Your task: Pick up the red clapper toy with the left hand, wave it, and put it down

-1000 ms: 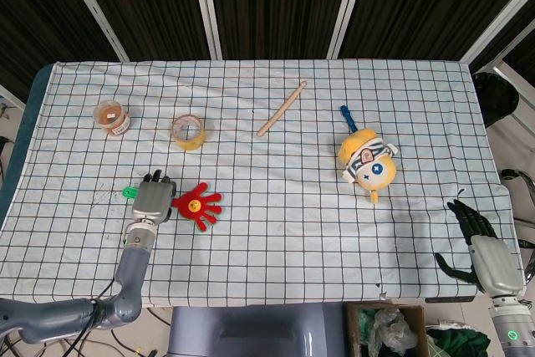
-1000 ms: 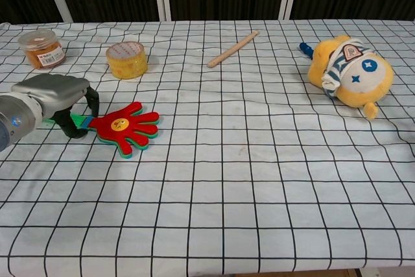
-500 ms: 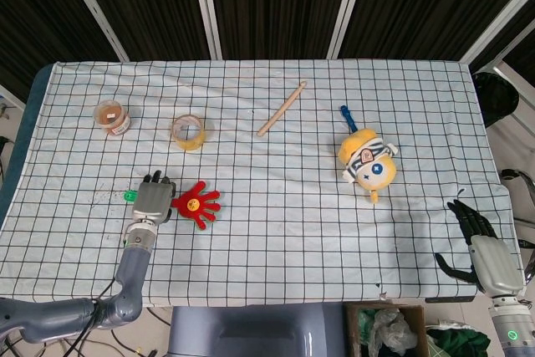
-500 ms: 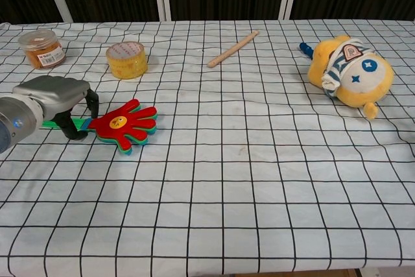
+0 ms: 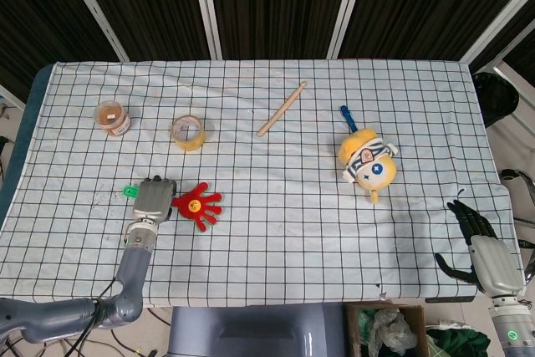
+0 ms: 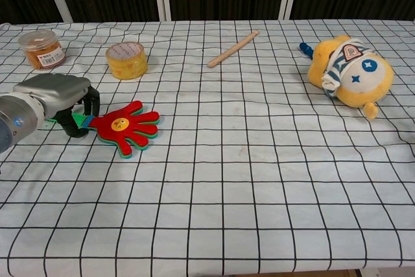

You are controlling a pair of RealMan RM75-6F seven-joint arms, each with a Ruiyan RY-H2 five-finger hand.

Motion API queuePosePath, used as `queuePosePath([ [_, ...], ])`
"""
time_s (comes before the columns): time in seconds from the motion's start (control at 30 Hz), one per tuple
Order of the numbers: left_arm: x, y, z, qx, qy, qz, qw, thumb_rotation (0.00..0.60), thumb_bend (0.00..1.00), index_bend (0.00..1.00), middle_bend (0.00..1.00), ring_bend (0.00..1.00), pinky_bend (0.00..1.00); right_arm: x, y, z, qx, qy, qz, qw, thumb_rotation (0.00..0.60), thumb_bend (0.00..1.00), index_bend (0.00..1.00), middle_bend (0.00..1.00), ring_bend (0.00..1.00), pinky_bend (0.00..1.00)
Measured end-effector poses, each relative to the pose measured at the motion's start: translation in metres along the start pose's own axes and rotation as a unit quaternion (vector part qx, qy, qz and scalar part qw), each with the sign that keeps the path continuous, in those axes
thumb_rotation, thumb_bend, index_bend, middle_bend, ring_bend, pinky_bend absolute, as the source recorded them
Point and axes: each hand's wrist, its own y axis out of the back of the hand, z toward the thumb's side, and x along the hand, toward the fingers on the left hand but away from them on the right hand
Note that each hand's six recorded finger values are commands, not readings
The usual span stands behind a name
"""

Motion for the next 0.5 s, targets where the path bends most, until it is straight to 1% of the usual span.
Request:
queuePosePath([
  [0.1,0.0002,0.0013,0.0005,-0.006,-0.003,0.009,0.9999,0.6,0.38,0.52,0.49,0.32,0.42,0.0001,0.0,0.0001,0.0,0.0,0.0,1.0,0.6,0.29,0.0,0.0,0.0,0.06],
  [0.33,0.0,0.0028,0.001,-0.013,-0.007,0.02,0.9997,0.6,0.39,0.53,0.5,0.33,0.43,0.0002,-0.0004,0.0002,0.0,0.0,0.001,1.0,0.6,0.28,0.0,0.0,0.0,0.06],
  [0.5,-0.0011,0.0087,0.0036,-0.026,-0.015,0.033,0.999,0.6,0.42,0.55,0.54,0.38,0.49,0.0002,-0.0006,0.0004,0.0,0.0,0.001,1.0,0.6,0.28,0.0,0.0,0.0,0.06],
])
